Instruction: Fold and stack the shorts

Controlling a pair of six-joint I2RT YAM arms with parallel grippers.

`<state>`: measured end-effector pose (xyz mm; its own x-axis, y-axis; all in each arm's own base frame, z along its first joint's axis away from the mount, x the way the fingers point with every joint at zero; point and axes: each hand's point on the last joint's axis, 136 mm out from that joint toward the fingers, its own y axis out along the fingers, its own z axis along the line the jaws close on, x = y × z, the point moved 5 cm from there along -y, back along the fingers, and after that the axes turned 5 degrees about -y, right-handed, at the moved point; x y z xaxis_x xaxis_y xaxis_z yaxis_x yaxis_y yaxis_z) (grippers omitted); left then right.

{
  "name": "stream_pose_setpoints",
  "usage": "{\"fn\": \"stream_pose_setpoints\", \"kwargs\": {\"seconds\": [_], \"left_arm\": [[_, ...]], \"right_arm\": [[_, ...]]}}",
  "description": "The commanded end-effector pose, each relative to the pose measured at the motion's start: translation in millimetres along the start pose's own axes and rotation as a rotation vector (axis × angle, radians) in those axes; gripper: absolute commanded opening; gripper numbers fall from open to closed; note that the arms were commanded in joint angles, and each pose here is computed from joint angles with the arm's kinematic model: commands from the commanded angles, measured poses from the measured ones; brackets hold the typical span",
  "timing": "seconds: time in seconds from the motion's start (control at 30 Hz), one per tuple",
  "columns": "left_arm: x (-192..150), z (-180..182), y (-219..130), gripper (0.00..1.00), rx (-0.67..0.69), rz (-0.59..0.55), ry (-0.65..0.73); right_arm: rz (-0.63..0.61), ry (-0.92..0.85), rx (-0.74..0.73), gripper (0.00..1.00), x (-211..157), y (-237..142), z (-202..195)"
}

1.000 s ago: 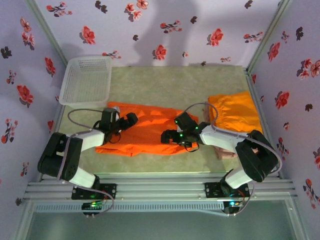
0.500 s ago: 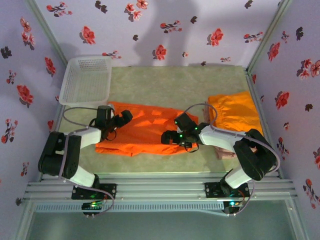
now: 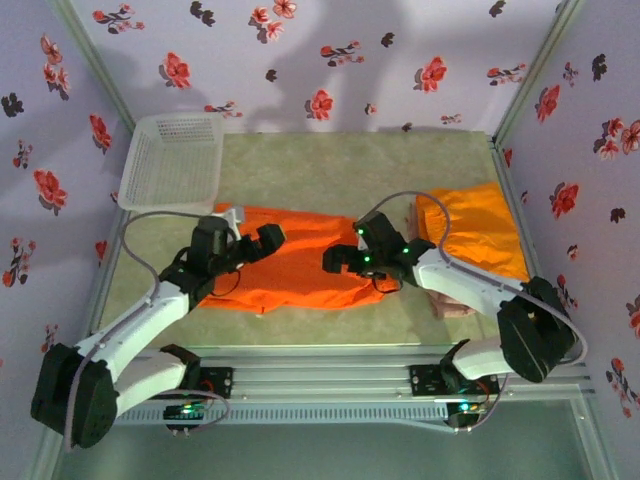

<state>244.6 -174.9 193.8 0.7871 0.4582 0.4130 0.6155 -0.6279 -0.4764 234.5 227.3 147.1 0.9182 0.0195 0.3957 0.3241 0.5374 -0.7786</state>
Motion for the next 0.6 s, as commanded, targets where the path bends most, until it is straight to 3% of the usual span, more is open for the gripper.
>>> {"fn": "stream_pose_setpoints", "kwargs": {"seconds": [0.0,0.27,0.57], "left_arm": [[-31,4,3,0.99,-0.003,0.064,-0.121],[-80,11,27,1.00,0.004,0.187,-0.134],[-112,74,34,0.99,0.182,0.213,-0.143]], "right_arm": [[-0.020,0.001,-0.071,0.99,7,-15,-18],[-0.022,0.073,-0.126,0.99,13,-24,-54],[0.006,0.111,-0.227,0.99,8,-23,-82]]}}
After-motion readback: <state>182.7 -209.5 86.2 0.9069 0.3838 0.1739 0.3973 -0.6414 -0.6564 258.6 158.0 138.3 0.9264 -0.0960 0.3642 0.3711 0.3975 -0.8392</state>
